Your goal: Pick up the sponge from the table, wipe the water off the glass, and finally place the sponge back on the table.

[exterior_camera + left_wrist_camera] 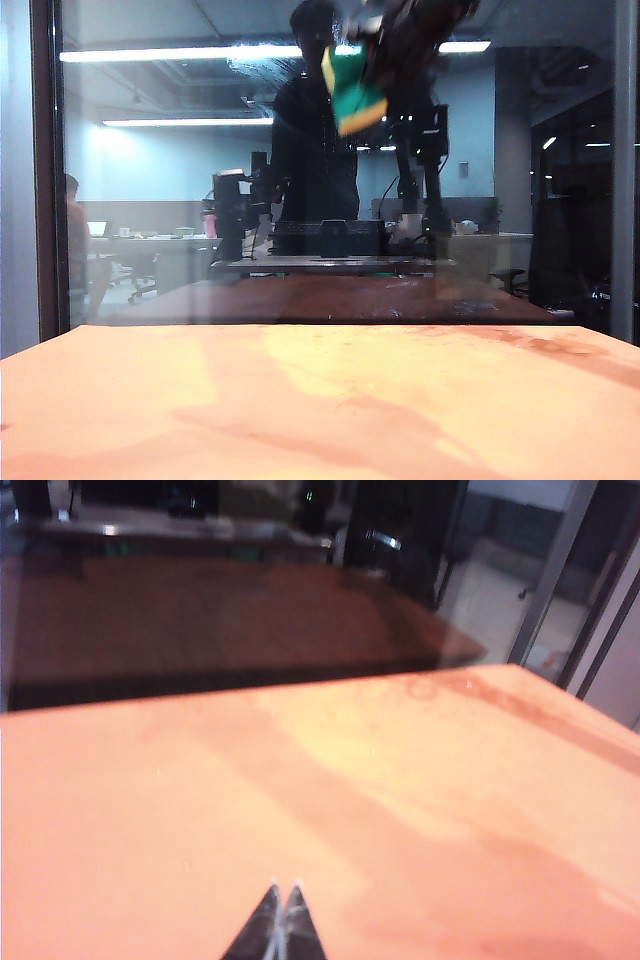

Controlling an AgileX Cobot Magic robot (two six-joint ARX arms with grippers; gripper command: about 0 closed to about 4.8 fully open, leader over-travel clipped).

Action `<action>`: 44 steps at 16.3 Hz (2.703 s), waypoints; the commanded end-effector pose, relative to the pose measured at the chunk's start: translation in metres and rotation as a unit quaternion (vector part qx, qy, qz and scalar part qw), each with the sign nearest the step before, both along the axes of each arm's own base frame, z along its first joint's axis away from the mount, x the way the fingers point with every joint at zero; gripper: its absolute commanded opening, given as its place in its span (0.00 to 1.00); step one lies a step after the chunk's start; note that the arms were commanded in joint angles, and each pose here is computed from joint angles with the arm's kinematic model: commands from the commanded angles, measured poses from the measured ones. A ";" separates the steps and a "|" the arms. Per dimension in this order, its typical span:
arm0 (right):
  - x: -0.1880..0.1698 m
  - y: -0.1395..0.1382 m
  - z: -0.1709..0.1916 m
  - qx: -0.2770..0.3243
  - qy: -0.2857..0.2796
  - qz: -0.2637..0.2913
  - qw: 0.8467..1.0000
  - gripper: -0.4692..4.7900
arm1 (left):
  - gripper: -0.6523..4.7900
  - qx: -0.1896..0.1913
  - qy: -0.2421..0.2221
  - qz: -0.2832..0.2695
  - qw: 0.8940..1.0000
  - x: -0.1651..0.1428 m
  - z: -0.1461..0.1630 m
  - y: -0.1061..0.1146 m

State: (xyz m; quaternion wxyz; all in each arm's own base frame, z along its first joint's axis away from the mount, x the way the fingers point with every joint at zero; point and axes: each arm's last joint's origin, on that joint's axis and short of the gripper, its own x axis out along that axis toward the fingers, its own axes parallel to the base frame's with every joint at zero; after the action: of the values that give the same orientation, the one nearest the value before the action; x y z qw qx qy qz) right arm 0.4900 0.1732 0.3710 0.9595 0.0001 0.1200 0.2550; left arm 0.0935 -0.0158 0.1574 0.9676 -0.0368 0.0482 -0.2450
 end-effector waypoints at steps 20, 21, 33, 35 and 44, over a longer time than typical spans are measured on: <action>-0.035 0.007 0.079 0.036 -0.115 -0.023 0.992 0.08 | 0.11 0.002 0.002 0.001 1.000 0.000 0.000 0.000; -0.033 0.008 0.075 0.032 -0.106 -0.021 0.994 0.08 | 0.11 0.002 0.002 0.001 1.000 0.000 0.000 0.000; -0.003 0.032 0.003 -0.019 0.002 -0.029 0.999 0.08 | 0.11 0.002 0.002 0.001 1.000 0.000 0.000 0.000; -0.012 0.029 0.030 -0.002 -0.034 -0.030 0.999 0.08 | 0.11 0.002 0.002 0.001 1.000 0.000 0.000 0.000; -0.027 0.026 0.068 0.023 -0.089 -0.026 0.995 0.08 | 0.11 0.002 0.002 0.003 1.000 0.000 0.000 0.000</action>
State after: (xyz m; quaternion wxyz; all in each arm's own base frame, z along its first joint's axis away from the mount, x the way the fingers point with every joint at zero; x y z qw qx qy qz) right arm 0.4641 0.1972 0.4375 0.9723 0.0021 0.0301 0.2320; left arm 0.0934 -0.0157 0.1556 0.9676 -0.0388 0.0573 -0.2430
